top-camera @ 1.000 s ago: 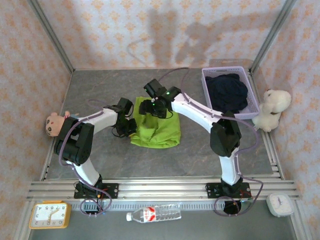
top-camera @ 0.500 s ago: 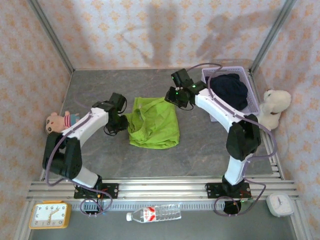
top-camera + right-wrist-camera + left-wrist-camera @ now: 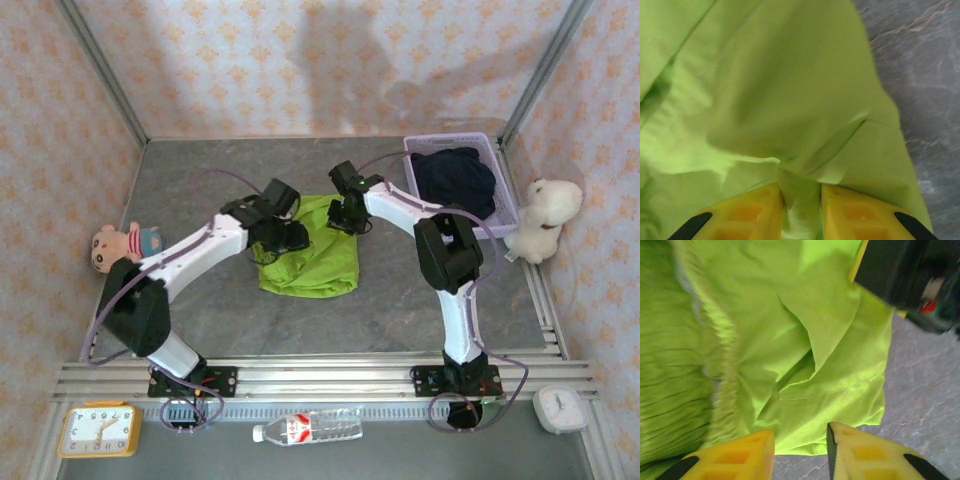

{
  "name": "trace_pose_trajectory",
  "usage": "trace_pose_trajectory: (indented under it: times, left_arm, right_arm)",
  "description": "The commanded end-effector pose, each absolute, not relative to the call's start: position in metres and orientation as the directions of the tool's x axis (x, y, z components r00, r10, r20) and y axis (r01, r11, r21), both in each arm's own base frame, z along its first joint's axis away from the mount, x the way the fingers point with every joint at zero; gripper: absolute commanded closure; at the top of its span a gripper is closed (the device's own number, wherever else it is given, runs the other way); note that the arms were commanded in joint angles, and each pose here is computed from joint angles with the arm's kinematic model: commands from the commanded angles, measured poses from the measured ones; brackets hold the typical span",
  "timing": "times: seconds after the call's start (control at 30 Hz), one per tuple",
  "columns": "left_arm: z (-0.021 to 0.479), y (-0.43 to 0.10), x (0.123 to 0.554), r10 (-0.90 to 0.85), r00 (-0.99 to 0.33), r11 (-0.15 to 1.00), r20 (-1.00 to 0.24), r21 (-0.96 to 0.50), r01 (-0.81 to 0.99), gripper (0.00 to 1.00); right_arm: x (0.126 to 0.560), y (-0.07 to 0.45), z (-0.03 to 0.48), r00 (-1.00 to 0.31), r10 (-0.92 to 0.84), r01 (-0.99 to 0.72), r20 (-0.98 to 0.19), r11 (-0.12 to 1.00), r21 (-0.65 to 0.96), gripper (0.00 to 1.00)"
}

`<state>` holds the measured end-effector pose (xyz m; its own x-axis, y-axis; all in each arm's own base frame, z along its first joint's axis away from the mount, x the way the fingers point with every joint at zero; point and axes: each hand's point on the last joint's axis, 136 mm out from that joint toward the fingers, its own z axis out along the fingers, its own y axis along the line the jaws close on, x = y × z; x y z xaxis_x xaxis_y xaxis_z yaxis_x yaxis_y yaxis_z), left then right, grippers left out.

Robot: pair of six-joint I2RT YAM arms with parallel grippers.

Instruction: Fold and stack the mixed laundry pile

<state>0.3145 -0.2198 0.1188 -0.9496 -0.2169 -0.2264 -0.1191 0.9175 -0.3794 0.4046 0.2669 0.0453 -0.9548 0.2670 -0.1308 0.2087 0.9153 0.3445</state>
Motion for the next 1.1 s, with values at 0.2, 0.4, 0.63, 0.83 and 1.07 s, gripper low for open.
trace_pose_trajectory:
  times: [0.2, 0.4, 0.63, 0.83, 1.07]
  left_arm:
    - [0.056, -0.125, 0.311, -0.344, -0.916, 0.939, -0.206, -0.057, -0.339, 0.75]
    - [0.052, -0.104, 0.337, -0.399, -0.887, 0.915, -0.234, -0.042, -0.401, 0.77]
    - [0.083, -0.130, 0.421, -0.218, -0.924, 0.974, -0.315, -0.014, -0.225, 0.75]
    - [0.142, -0.138, 0.447, -0.208, -0.890, 0.978, -0.406, -0.060, -0.202, 0.65]
    - [0.132, -0.211, 0.369, -0.300, -0.905, 0.912, -0.301, -0.368, -0.180, 0.66]
  right_arm:
    - [0.386, 0.227, 0.032, -0.928, 0.364, 0.319, -0.085, 0.890, 0.327, 0.75]
    - [0.341, 0.219, 0.034, -0.907, 0.421, 0.386, -0.016, 0.847, 0.366, 0.76]
    - [0.327, 0.249, 0.097, -0.946, 0.315, 0.232, -0.074, 0.819, 0.524, 0.74]
    - [0.365, 0.269, 0.126, -0.971, 0.153, 0.039, -0.185, 0.861, 0.508, 0.72]
    - [0.397, 0.276, 0.096, -0.981, 0.154, 0.069, -0.116, 0.845, 0.531, 0.75]
